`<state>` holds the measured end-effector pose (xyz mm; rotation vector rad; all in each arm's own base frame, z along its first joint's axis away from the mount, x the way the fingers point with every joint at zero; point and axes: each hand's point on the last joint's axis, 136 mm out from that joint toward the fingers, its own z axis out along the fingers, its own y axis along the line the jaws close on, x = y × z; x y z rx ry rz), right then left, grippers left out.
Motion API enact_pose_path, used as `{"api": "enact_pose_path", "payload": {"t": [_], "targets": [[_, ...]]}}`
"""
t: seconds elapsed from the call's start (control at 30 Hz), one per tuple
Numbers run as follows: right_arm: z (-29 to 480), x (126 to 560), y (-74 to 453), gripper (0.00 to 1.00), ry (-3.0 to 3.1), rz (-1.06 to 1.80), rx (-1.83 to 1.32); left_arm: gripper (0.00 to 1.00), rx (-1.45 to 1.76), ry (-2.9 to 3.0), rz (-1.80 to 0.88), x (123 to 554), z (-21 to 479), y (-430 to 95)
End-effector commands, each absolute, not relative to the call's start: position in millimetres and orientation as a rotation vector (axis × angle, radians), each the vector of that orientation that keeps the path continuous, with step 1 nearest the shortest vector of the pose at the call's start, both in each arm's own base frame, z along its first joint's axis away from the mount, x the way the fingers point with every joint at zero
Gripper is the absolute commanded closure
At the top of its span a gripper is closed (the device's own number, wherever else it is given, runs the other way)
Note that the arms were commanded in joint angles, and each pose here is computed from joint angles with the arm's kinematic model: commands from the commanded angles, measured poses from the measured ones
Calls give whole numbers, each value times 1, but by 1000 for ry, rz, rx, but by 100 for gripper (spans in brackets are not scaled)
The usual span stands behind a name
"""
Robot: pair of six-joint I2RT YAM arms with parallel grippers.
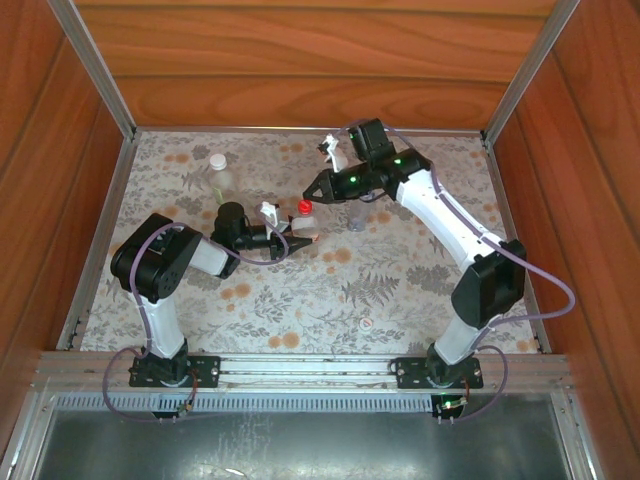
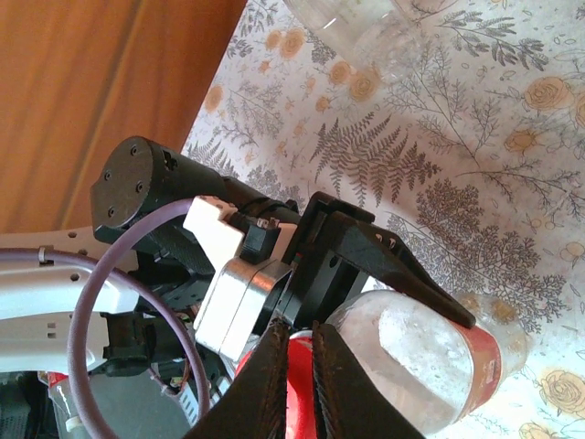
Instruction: Screw on the bottle caps
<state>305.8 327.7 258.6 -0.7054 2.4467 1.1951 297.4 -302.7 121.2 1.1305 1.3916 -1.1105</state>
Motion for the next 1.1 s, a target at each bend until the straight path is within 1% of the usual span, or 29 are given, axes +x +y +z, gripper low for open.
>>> {"api": "enact_pose_path", "payload": {"t": [0.0, 0.23, 0.47, 0.57, 0.67, 0.8, 0.97, 1.07], "targets": [[250, 290, 321, 86, 2507, 1203, -697, 51, 1064, 1704, -1172, 289, 57, -289], [264, 288, 314, 85, 2467, 1172, -684, 51, 1069, 1699, -1172, 288, 58, -289], [285, 298, 301, 61, 2358, 1002, -756, 51, 1089, 1665, -1156, 286, 65, -289], [295, 291, 298, 52, 2269, 947, -917, 51, 1106, 1644, -1149, 283, 68, -289], [305, 276, 297, 48, 2110, 896, -1140, 51, 1122, 1633, -1143, 279, 68, -289], [305, 244, 296, 44, 1842, 775, -1508, 51, 1155, 1608, -1124, 273, 68, -290], [297, 223, 293, 41, 1625, 625, -1808, 51, 1202, 1585, -1094, 265, 64, -291], [291, 221, 295, 41, 1595, 539, -1931, 51, 1219, 1581, -1090, 263, 63, -292]]}}
